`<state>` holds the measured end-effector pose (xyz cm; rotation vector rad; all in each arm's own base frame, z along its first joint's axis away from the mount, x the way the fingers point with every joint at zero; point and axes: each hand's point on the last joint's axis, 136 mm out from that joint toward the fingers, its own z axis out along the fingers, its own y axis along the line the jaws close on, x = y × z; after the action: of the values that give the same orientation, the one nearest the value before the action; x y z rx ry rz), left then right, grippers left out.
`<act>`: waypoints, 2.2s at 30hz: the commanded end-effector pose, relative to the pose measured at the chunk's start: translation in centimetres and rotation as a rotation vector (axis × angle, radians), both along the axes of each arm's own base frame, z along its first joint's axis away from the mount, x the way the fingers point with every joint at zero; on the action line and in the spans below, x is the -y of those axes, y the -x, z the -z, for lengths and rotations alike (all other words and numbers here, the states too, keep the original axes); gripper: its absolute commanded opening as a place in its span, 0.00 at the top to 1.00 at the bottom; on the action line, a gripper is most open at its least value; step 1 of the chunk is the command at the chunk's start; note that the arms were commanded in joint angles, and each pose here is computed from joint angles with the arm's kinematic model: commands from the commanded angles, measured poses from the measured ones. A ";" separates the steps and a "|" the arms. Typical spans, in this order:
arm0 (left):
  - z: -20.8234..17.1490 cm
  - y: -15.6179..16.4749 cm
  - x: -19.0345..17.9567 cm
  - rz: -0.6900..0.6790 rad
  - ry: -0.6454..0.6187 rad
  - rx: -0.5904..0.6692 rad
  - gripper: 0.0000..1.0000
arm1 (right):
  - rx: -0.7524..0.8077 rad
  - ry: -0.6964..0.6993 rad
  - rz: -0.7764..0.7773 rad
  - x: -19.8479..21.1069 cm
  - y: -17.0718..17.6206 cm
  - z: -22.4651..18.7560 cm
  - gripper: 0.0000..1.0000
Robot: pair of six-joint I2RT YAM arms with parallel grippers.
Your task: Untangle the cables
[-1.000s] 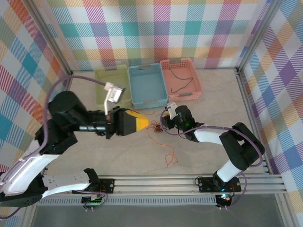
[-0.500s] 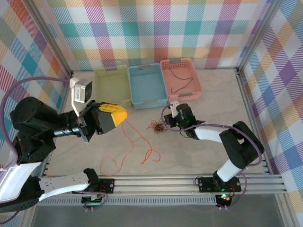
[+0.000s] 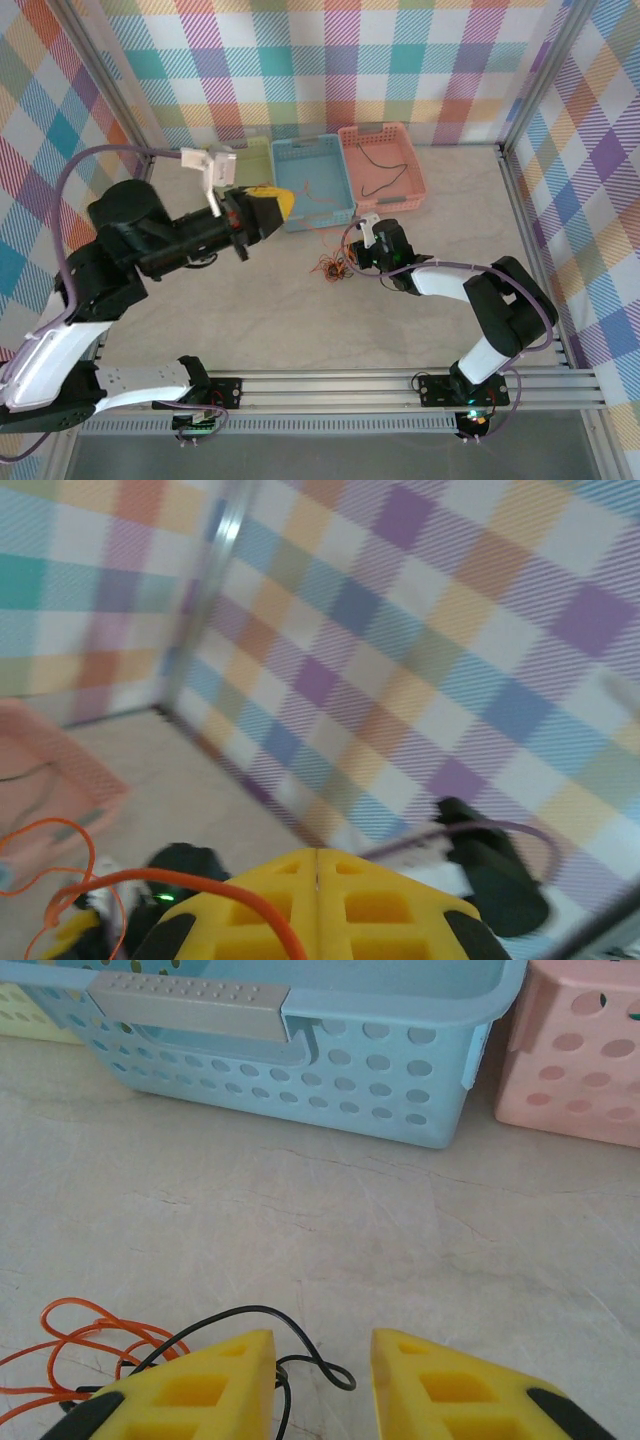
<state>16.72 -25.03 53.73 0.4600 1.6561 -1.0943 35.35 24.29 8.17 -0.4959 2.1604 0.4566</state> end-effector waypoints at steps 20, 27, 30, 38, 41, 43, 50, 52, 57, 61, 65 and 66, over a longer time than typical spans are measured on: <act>6.5 -30.1 -3.2 -0.600 -0.138 -0.152 1.00 | 0.008 -0.010 0.023 0.4 -0.5 -0.8 0.68; 11.1 -35.7 -0.9 -0.586 -0.172 -0.194 1.00 | -0.005 -0.011 0.010 0.1 -0.5 -0.6 0.69; 14.7 -37.7 -0.4 -0.589 -0.201 -0.254 1.00 | -0.007 -0.010 0.011 0.1 -0.6 -0.6 0.69; 28.1 -41.1 -0.2 -0.627 -0.351 -0.464 1.00 | -0.017 -0.018 0.004 0.0 -0.6 -0.5 0.69; 32.2 -41.2 -1.0 -0.661 -0.402 -0.521 1.00 | -0.019 -0.021 -0.004 -0.1 -0.6 -0.6 0.69; 34.2 -41.3 -1.2 -0.660 -0.409 -0.560 0.98 | -0.020 -0.021 -0.006 -0.2 -0.6 -0.6 0.69; 33.9 -40.0 -1.1 -0.589 -0.422 -0.615 0.55 | -0.029 -0.016 -0.018 -0.3 -0.5 -0.6 0.69; 32.0 -38.9 -1.3 -0.586 -0.410 -0.591 0.52 | -0.029 -0.017 -0.022 -0.4 -0.4 -0.6 0.69; 27.5 -35.0 -3.7 -0.624 -0.383 -0.529 0.39 | -0.005 -0.034 -0.071 -0.9 0.0 -1.1 0.68; 26.7 -30.8 -4.9 -0.590 -0.348 -0.513 0.37 | 0.025 -0.060 -0.122 -1.5 0.6 -1.8 0.67; 28.6 -25.8 -3.1 -0.422 -0.257 -0.548 0.38 | 0.004 -0.072 -0.171 -2.2 1.1 -1.8 0.67; 29.6 -24.6 -2.6 -0.386 -0.261 -0.568 0.39 | -0.001 -0.073 -0.185 -2.4 1.2 -1.8 0.67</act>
<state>43.13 -20.32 27.24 -0.0868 2.2392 -0.6130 34.48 25.85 8.73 -0.5997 2.1465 0.5758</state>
